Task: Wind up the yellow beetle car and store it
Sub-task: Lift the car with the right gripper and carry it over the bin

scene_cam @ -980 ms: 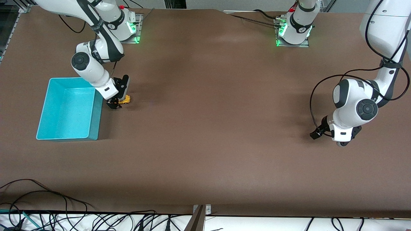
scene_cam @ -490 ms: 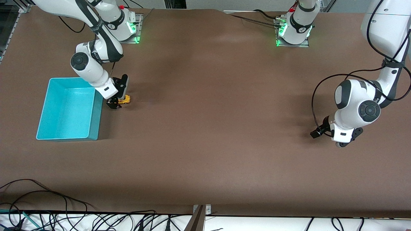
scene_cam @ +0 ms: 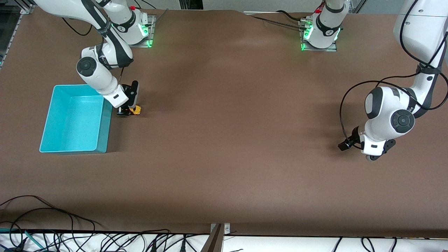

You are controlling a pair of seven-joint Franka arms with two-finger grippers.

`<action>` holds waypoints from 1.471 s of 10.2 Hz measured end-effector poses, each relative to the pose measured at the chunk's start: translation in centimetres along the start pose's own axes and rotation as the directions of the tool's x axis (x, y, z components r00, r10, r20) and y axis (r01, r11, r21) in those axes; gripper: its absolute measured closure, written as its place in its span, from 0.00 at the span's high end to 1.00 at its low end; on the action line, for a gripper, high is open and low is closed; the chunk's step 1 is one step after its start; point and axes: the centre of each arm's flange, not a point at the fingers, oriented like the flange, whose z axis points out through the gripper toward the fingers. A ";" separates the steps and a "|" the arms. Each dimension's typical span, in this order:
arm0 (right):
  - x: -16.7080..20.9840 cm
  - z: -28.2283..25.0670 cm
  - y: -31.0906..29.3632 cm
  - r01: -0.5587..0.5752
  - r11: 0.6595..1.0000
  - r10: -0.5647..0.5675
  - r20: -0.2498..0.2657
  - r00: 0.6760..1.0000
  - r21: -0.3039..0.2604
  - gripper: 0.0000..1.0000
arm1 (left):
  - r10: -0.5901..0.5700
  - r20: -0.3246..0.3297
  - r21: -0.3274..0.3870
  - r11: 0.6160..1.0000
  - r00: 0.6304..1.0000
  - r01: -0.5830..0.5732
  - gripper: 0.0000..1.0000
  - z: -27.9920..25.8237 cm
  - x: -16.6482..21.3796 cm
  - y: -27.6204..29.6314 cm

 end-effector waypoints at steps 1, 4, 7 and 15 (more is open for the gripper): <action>0.0 -0.2 0.1 0.001 1.000 -0.001 0.001 1.000 -0.004 0.46 | 0.001 0.000 0.000 1.000 1.000 -0.001 1.00 0.0 0.0 0.0; -0.3 -1.6 0.5 -0.002 1.000 0.003 0.021 1.000 -0.013 0.45 | 0.002 0.001 0.001 1.000 1.000 -0.002 1.00 0.0 0.0 0.0; -0.4 -5.7 1.0 -0.026 1.000 0.027 0.083 0.996 -0.010 0.45 | 0.002 -0.003 -0.002 1.000 1.000 -0.002 1.00 -0.2 0.1 0.1; -4.6 -17.1 4.3 0.042 0.989 -0.043 0.006 0.999 0.139 0.45 | 0.002 -0.003 -0.002 1.000 1.000 -0.002 1.00 -0.2 0.1 0.1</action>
